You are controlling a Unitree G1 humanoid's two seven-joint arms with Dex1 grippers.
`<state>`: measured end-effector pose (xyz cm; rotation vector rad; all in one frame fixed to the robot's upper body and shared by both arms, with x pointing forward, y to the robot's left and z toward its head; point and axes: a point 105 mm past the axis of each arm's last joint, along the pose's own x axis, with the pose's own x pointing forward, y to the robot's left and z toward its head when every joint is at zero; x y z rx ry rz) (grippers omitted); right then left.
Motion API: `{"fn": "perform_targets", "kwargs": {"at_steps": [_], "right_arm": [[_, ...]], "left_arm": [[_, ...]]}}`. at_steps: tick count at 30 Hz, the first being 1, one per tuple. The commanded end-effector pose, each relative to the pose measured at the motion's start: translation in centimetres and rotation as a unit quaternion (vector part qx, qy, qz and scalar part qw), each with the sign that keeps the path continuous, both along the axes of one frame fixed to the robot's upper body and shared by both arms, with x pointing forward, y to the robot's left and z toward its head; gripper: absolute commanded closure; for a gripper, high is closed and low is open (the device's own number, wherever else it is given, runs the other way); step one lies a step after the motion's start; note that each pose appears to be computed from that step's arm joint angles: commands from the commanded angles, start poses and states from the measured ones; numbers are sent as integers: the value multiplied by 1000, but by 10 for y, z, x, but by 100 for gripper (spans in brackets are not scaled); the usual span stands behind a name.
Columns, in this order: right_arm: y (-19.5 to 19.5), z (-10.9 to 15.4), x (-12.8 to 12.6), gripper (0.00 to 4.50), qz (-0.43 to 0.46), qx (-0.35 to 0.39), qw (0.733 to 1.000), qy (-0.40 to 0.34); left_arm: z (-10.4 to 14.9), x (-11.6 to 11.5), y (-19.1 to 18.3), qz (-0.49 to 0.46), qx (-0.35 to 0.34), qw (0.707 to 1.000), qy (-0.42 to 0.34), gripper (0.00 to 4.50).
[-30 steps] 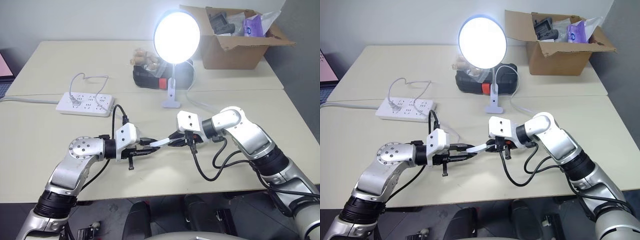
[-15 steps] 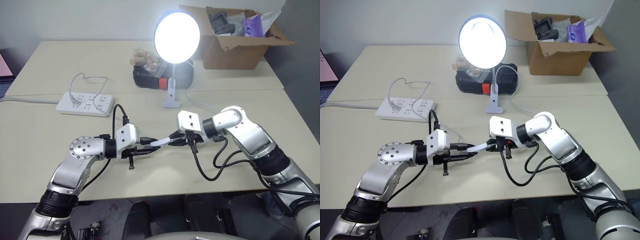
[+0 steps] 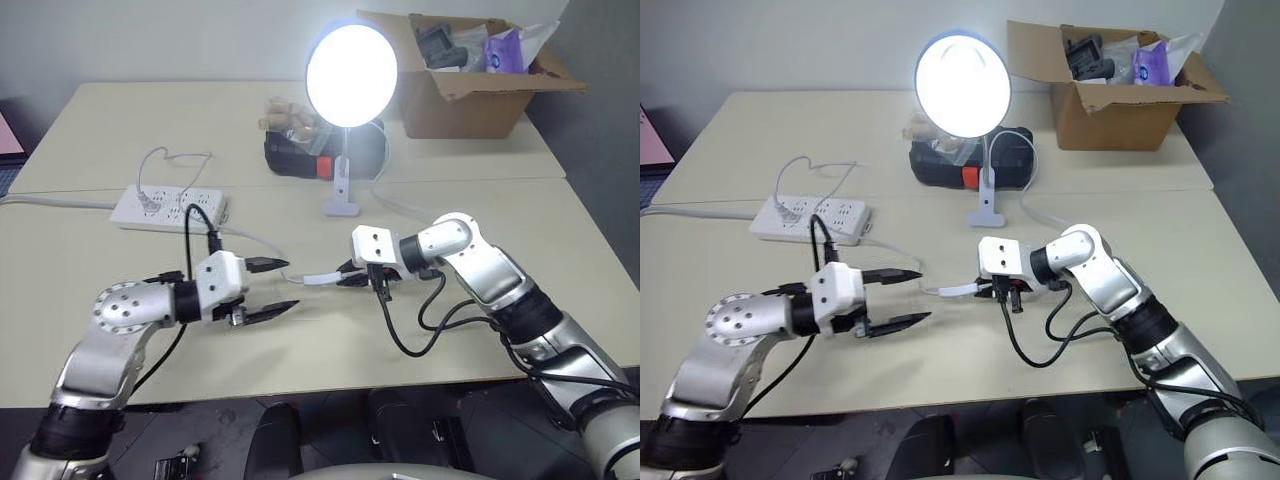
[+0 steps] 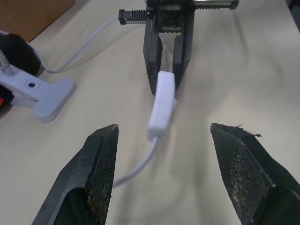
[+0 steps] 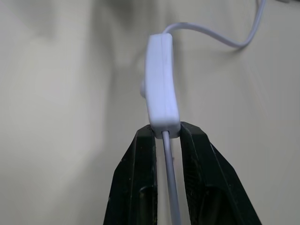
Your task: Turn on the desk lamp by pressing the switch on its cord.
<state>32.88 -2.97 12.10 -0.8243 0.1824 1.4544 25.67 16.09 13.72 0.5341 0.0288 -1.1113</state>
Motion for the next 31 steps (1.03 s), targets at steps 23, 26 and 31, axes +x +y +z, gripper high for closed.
{"fn": "perform_targets", "kwargs": {"at_steps": [23, 26, 31], "right_arm": [[-71, 43, -19, 1, -42, 89, 994, -45], [-99, 52, -31, 1, -74, 94, 992, -41], [-140, 58, -32, 1, -159, 107, 980, -46]], "left_arm": [[-8, -14, 50, 183, 30, 982, 31, 126], [-1, -15, 54, 183, 22, 982, 31, 126], [4, -14, 58, 183, 18, 982, 35, 126]]}}
